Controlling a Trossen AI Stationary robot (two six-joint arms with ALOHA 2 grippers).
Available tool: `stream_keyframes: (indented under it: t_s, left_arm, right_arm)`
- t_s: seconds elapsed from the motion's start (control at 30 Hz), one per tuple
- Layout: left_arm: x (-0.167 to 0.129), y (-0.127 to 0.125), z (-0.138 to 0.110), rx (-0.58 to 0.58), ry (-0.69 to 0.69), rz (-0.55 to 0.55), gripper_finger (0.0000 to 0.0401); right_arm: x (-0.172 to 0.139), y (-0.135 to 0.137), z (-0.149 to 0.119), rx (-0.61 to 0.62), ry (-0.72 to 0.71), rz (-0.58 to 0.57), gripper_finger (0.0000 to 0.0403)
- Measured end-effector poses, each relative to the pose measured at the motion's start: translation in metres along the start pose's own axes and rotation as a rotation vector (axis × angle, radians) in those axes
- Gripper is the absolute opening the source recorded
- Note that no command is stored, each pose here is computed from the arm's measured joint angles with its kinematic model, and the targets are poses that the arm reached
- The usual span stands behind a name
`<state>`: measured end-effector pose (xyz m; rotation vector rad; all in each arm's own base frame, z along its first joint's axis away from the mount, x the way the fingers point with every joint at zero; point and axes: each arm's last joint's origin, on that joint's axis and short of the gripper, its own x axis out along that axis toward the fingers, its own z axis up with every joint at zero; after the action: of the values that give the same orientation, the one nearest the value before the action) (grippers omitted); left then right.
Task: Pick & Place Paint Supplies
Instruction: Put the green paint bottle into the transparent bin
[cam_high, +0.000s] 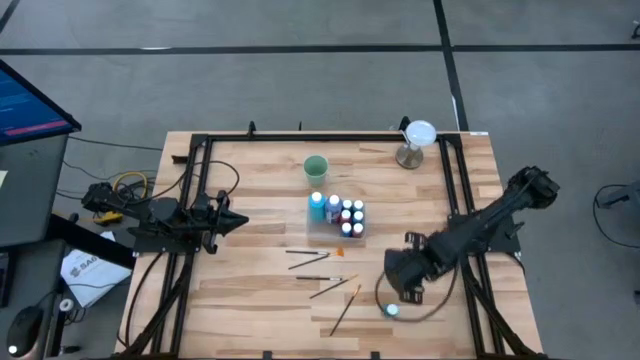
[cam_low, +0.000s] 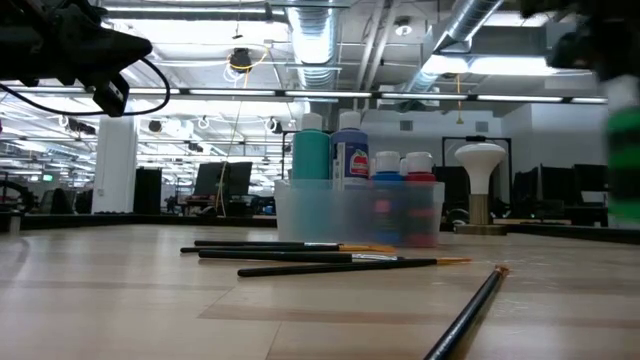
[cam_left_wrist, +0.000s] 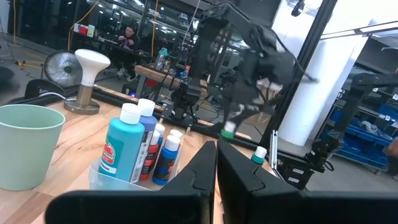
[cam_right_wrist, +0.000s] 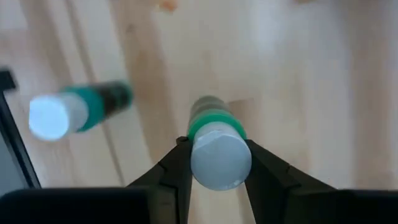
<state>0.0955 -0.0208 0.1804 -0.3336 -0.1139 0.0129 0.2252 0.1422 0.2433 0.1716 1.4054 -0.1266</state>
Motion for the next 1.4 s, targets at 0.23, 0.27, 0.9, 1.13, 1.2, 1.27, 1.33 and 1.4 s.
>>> stream_keyframes:
  t_s: [0.23, 0.27, 0.9, 1.13, 1.2, 1.27, 1.33, 1.4]
  left_arm:
    - [0.000, 0.000, 0.000, 0.000, 0.000, 0.001, 0.0008]
    - [0.000, 0.000, 0.000, 0.000, 0.000, 0.000, 0.0008]
    - [0.000, 0.000, 0.001, -0.005, -0.015, 0.001, 0.0008]
    - [0.000, 0.000, 0.002, -0.006, -0.017, -0.001, 0.0008]
    - [0.000, 0.000, 0.002, -0.007, -0.020, -0.001, 0.0008]
    - [0.000, 0.000, 0.002, -0.008, -0.021, -0.002, 0.0008]
    - [0.000, 0.000, 0.002, -0.008, -0.021, -0.002, 0.0008]
    - [0.001, -0.001, 0.002, -0.007, -0.019, -0.001, 0.0008]
  right_arm:
    - [-0.048, -0.043, 0.044, 0.122, -0.033, -0.021, 0.0108]
    - [-0.054, -0.047, 0.051, 0.125, -0.034, -0.026, 0.0108]
    - [-0.078, -0.038, 0.194, 0.180, -0.090, -0.053, 0.0108]
    - [-0.044, -0.050, 0.220, 0.206, -0.063, -0.087, 0.0108]
    - [-0.034, -0.055, 0.224, 0.222, -0.053, -0.110, 0.0108]
    - [-0.026, -0.057, 0.225, 0.229, -0.023, -0.149, 0.0108]
    - [-0.023, -0.059, 0.230, 0.268, -0.048, -0.145, 0.0108]
    - [-0.020, -0.063, 0.228, 0.281, -0.005, -0.164, 0.0108]
